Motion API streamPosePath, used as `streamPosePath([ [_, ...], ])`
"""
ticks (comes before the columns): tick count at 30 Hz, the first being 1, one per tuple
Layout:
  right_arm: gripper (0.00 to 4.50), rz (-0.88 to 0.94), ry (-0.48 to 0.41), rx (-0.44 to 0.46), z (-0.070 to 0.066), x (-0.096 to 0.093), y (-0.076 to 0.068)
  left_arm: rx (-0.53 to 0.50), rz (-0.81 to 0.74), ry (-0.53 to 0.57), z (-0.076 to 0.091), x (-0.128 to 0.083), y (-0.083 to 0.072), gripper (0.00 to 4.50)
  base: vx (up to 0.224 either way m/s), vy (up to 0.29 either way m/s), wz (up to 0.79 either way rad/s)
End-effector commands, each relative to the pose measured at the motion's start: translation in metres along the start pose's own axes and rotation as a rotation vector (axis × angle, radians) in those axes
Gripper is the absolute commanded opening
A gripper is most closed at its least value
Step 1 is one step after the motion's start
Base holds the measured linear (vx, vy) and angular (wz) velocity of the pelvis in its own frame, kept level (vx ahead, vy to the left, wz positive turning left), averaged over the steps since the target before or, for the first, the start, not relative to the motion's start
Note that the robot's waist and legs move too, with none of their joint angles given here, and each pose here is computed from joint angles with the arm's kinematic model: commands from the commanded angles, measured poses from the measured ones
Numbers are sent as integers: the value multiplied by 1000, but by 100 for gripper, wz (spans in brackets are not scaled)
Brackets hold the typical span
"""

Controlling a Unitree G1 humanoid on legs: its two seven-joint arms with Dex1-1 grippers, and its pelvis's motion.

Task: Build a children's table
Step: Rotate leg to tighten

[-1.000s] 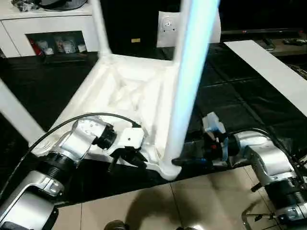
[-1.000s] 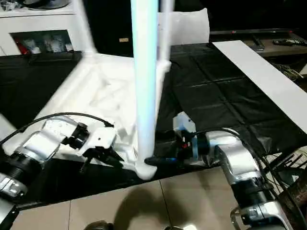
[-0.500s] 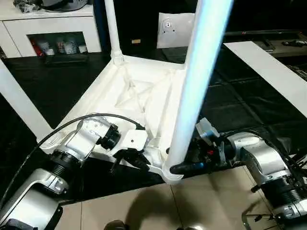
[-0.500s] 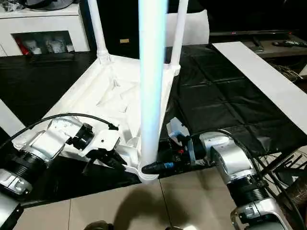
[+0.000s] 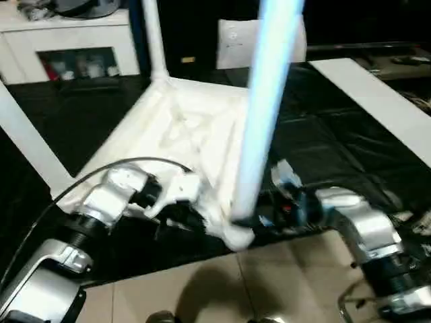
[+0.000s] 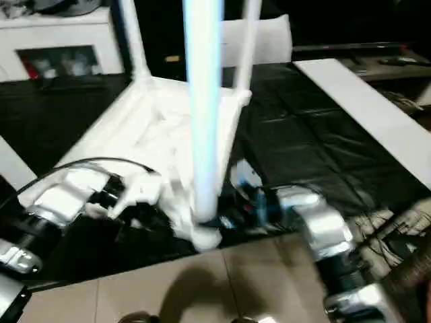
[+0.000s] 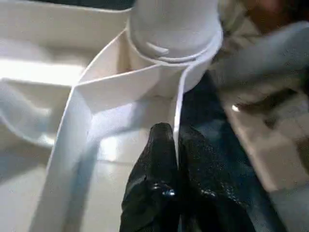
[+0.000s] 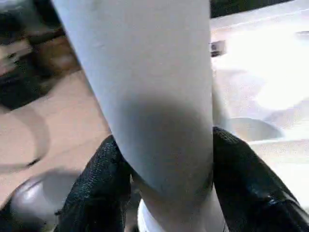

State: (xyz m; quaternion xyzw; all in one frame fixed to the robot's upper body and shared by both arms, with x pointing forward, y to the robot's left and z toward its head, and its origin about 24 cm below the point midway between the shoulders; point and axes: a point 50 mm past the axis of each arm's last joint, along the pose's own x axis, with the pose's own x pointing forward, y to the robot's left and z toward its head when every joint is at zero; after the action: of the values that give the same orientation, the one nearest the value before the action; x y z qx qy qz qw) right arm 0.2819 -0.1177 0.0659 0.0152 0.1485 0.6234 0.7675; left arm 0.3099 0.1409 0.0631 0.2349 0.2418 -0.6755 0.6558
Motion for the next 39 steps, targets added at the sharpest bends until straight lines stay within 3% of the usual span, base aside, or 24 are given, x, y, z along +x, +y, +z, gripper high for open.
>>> streamPosePath([
  [1,203,-127,-29,54,1,24,-1,-51,131,-94,15,9,7,0,0,0,0],
  [8,201,-404,-57,151,2,54,-11,-207,379,-141,22,16,16,0,-18,11,-8],
  [13,201,-583,-48,189,-1,68,-21,-276,506,-191,41,37,15,0,0,0,0],
  [14,256,-590,-54,194,-1,69,-21,-281,520,-195,44,39,15,0,0,0,0],
  [18,275,-595,-95,200,4,71,-21,-288,543,-207,51,44,16,0,0,0,0],
  [19,313,-601,-98,192,4,71,-21,-283,547,-201,52,44,16,0,0,0,0],
  [21,316,-610,-101,180,4,69,-22,-273,552,-186,51,43,16,0,0,0,0],
  [27,362,-585,-158,105,5,47,-22,-205,512,-137,39,32,14,0,0,0,0],
  [30,401,-546,-189,90,4,25,-21,-167,444,-116,31,25,9,0,0,0,0],
  [35,445,-427,-159,-3,-2,0,-14,-109,357,-86,22,17,7,0,0,0,0],
  [39,450,-323,-122,-35,-4,-19,-9,-22,253,-65,18,9,4,0,0,0,0],
])
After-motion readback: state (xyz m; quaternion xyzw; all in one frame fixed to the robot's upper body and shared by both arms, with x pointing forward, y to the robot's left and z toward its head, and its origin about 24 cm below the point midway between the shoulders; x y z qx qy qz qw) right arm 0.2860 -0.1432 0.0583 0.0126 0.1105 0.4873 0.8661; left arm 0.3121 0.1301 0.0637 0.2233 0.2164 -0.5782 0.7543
